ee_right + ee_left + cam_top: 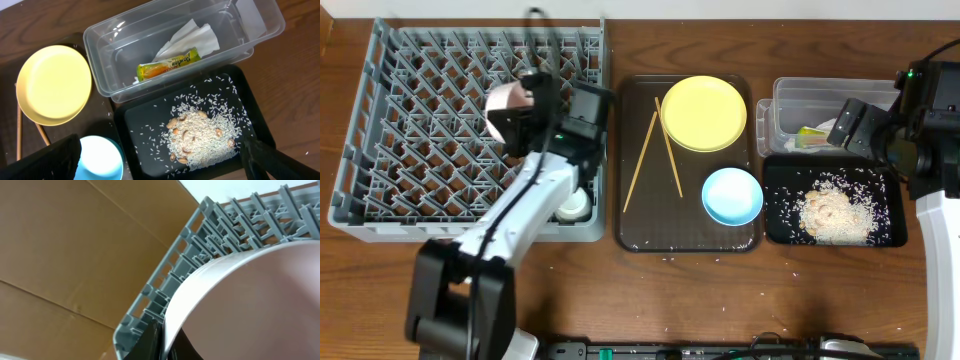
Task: Sort waste into correct bins and load items into the dishwasher
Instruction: 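Lift the white bowl left and set it in the dish rack, then release the bowl and move left gripper to the light-blue bowl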
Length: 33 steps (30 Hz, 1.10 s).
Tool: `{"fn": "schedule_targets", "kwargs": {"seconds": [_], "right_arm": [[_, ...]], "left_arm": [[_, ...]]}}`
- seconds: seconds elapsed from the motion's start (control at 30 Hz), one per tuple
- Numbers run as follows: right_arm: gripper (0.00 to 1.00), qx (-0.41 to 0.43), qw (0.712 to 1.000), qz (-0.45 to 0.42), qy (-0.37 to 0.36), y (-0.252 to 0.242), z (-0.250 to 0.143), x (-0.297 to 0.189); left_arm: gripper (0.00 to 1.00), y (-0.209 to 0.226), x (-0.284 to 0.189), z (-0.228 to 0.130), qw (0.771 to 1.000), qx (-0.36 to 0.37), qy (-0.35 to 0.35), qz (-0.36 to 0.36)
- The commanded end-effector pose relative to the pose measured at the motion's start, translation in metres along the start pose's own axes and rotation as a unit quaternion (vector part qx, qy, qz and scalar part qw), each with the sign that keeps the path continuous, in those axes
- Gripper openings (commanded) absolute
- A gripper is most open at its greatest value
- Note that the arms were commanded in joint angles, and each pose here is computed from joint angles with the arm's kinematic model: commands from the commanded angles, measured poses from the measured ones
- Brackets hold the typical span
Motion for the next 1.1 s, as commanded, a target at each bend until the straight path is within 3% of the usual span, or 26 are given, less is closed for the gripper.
{"fn": "schedule_targets", "kwargs": {"seconds": [0.0,0.4,0.67,0.9,1.07], "right_arm": [[0.99,0.011,1.000,-0.013,-0.001,-0.005,0.001,0.001],[0.99,0.011,1.000,-0.013,-0.001,-0.005,0.001,0.001],[0.99,0.011,1.000,-0.013,-0.001,-0.005,0.001,0.001],[0.99,0.011,1.000,-0.013,-0.001,-0.005,0.001,0.001],[0.99,0.011,1.000,-0.013,-0.001,-0.005,0.001,0.001]], "left_arm": [[0.07,-0.002,-0.014,0.002,0.999,-0.002,-0.032,0.040],[0.08,-0.019,-0.026,-0.038,0.999,0.010,-0.045,0.021],[0.07,-0.022,-0.031,-0.040,0.999,-0.009,-0.049,0.012],[0.07,-0.031,-0.053,-0.039,0.997,-0.002,-0.069,-0.020],[0.08,-0.049,-0.067,-0.049,0.994,0.019,-0.047,-0.094]]}}
Point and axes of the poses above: each gripper's point midway between its finger pads, its own x axis out along the fingers, its own y axis along the line the jaws close on, z = x × y, the point moved 5 cm from there along -x, back along the fingers, and after that the axes turned 5 degrees about -x, right-handed, at the moved point
